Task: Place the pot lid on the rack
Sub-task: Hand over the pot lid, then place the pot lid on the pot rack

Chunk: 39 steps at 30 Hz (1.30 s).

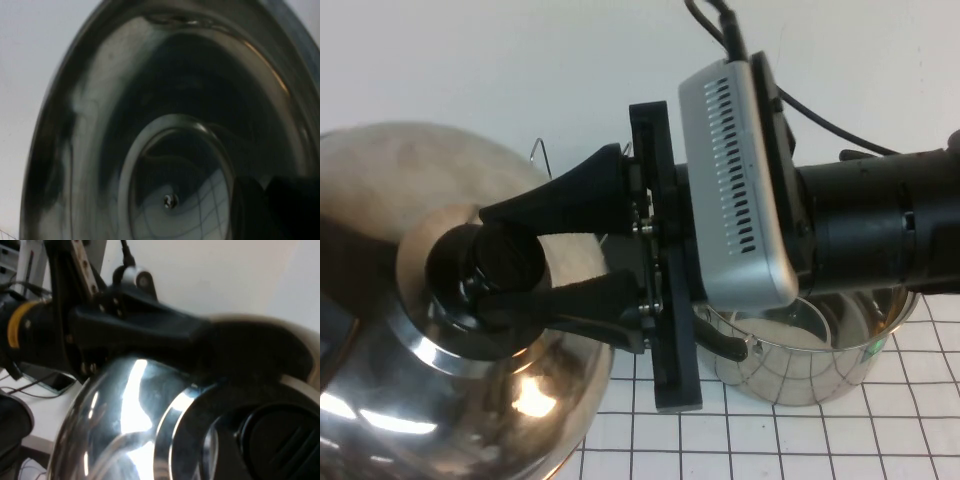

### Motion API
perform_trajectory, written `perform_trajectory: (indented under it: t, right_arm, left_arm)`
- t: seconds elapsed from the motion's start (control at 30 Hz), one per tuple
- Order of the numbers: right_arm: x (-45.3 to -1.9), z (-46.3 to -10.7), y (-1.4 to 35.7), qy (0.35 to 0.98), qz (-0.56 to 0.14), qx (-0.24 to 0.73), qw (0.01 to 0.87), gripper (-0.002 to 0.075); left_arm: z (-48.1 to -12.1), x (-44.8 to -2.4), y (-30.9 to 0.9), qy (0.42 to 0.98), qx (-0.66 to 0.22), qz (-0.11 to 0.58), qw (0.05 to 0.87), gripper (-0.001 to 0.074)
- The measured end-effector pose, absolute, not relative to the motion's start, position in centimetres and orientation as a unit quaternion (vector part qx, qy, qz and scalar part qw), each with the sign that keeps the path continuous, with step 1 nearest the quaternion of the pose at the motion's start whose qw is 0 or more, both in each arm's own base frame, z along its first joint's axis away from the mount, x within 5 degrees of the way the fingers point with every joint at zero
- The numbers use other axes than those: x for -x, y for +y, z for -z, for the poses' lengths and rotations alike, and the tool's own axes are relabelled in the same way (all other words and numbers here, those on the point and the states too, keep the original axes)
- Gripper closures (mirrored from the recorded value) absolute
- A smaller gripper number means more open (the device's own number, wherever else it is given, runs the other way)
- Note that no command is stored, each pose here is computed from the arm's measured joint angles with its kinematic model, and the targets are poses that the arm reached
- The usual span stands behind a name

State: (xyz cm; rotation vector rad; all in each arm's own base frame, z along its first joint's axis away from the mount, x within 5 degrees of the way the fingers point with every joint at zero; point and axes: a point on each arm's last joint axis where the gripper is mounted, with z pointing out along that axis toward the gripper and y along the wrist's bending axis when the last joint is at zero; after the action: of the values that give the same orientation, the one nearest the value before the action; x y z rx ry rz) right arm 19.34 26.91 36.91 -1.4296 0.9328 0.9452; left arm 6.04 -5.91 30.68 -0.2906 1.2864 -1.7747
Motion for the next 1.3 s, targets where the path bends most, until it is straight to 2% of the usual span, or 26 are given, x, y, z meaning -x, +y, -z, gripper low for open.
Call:
perform_trajectory:
  t: [0.17, 0.23, 0.33, 0.4, 0.5, 0.6, 0.67, 0.77, 0.83, 0.93, 1.0, 1.1, 1.2, 1.3]
  right_arm:
    - [-19.3, -36.9, 26.9, 0.394, -0.405, 0.608, 0.558, 0.037]
    - [-19.1, -36.9, 26.9, 0.39, -0.412, 0.608, 0.555, 0.0321]
    - [-18.6, -37.0, 27.1, 0.377, -0.426, 0.613, 0.548, 0.0193]
    - [-18.5, -37.2, 27.1, 0.371, -0.43, 0.614, 0.549, 0.0135]
    - [-18.4, -38.1, 27.1, 0.357, -0.438, 0.613, 0.552, 0.0099]
    - [-18.0, -39.9, 26.8, 0.346, -0.452, 0.605, 0.556, 0.0106]
    - [-17.6, -41.5, 26.2, 0.333, -0.454, 0.6, 0.568, 0.0138]
    - [-16.5, -44.0, 24.5, 0.301, -0.45, 0.597, 0.592, 0.0234]
    - [-15.6, -45.4, 22.9, 0.287, -0.428, 0.605, 0.607, 0.0342]
    - [-14.4, -46.1, 20.7, 0.29, -0.36, 0.651, 0.602, 0.0562]
    - [-13.4, -46.3, 19.2, 0.315, -0.317, 0.679, 0.582, 0.065]
    - [-12.2, -46.1, 17.0, 0.383, -0.261, 0.7, 0.543, 0.0702]
    - [-11.1, -45.6, 15.1, 0.451, -0.218, 0.696, 0.515, 0.0718]
    - [-9.8, -45.2, 13.5, 0.489, -0.197, 0.684, 0.504, 0.0722]
  left_arm:
    - [-30.8, -5.9, -5.9, 0.513, 0.115, 0.725, 0.446, 0.0568]
    - [-30.9, -5.9, -5.9, 0.511, 0.115, 0.726, 0.446, 0.0575]
    - [-31.0, -5.9, -6.0, 0.515, 0.105, 0.722, 0.45, 0.0589]
    - [-31.2, -6.0, -6.1, 0.525, 0.096, 0.711, 0.458, 0.0588]
    - [-32.4, -6.3, -6.4, 0.528, 0.074, 0.706, 0.466, 0.0588]
    - [-34.0, -7.1, -6.9, 0.538, 0.051, 0.693, 0.477, 0.0588]
    - [-35.1, -7.9, -7.4, 0.551, 0.023, 0.675, 0.491, 0.0588]
    - [-37.0, -9.7, -8.7, 0.589, -0.052, 0.621, 0.515, 0.0588]
    - [-38.0, -11.4, -9.8, 0.614, -0.104, 0.584, 0.52, 0.0588]
    - [-39.3, -14.5, -11.1, 0.639, -0.147, 0.548, 0.52, 0.0588]
    - [-39.4, -16.9, -11.8, 0.657, -0.151, 0.529, 0.515, 0.0588]
    - [-39.4, -20.4, -12.7, 0.678, -0.137, 0.508, 0.514, 0.0588]
    - [-39.1, -23.9, -13.5, 0.694, -0.122, 0.488, 0.514, 0.0588]
    - [-37.9, -27.2, -14.5, 0.71, -0.107, 0.486, 0.498, 0.0588]
